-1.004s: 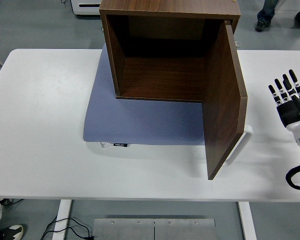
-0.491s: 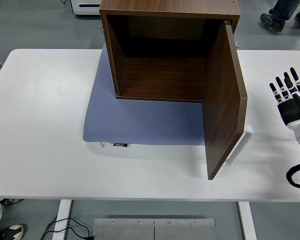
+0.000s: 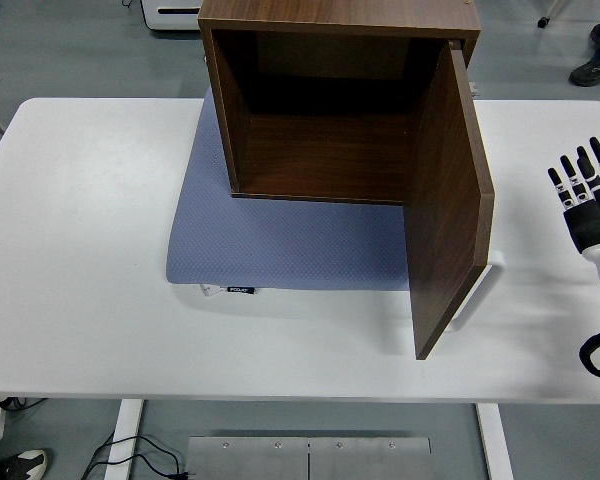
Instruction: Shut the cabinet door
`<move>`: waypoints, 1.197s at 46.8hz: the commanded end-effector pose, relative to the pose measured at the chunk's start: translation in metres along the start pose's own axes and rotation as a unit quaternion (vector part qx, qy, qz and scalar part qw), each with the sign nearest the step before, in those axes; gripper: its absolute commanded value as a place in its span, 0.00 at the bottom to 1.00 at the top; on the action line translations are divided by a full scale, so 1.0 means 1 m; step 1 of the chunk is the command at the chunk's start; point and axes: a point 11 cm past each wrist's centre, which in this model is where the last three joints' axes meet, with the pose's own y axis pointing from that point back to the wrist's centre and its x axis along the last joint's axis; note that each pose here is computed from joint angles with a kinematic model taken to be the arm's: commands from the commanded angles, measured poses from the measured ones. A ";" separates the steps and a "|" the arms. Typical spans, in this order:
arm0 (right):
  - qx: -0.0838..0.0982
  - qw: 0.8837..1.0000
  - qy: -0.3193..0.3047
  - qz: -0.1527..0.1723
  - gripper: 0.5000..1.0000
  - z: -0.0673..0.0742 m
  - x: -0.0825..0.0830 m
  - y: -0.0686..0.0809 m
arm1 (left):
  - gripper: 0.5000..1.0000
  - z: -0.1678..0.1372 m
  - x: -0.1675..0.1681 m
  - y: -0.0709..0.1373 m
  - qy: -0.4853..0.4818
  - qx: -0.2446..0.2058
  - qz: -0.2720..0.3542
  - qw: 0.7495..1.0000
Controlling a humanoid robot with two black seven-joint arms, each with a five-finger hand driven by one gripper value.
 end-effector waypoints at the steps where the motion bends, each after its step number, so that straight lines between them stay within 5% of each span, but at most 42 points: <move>1: -0.001 1.000 0.005 0.000 1.00 -0.003 0.001 0.000 | 1.00 0.000 0.000 0.000 0.000 0.000 0.000 1.000; 24: -0.018 0.998 0.068 0.010 1.00 -0.039 0.037 0.037 | 1.00 0.000 0.000 0.000 0.000 0.000 0.000 1.000; 45: -0.031 0.991 0.127 -0.031 1.00 -0.072 0.024 0.086 | 1.00 0.000 0.000 0.000 0.000 0.000 0.000 1.000; 56: -0.050 0.989 0.132 -0.048 1.00 -0.068 0.021 0.105 | 1.00 0.000 0.000 0.000 0.000 0.000 0.000 1.000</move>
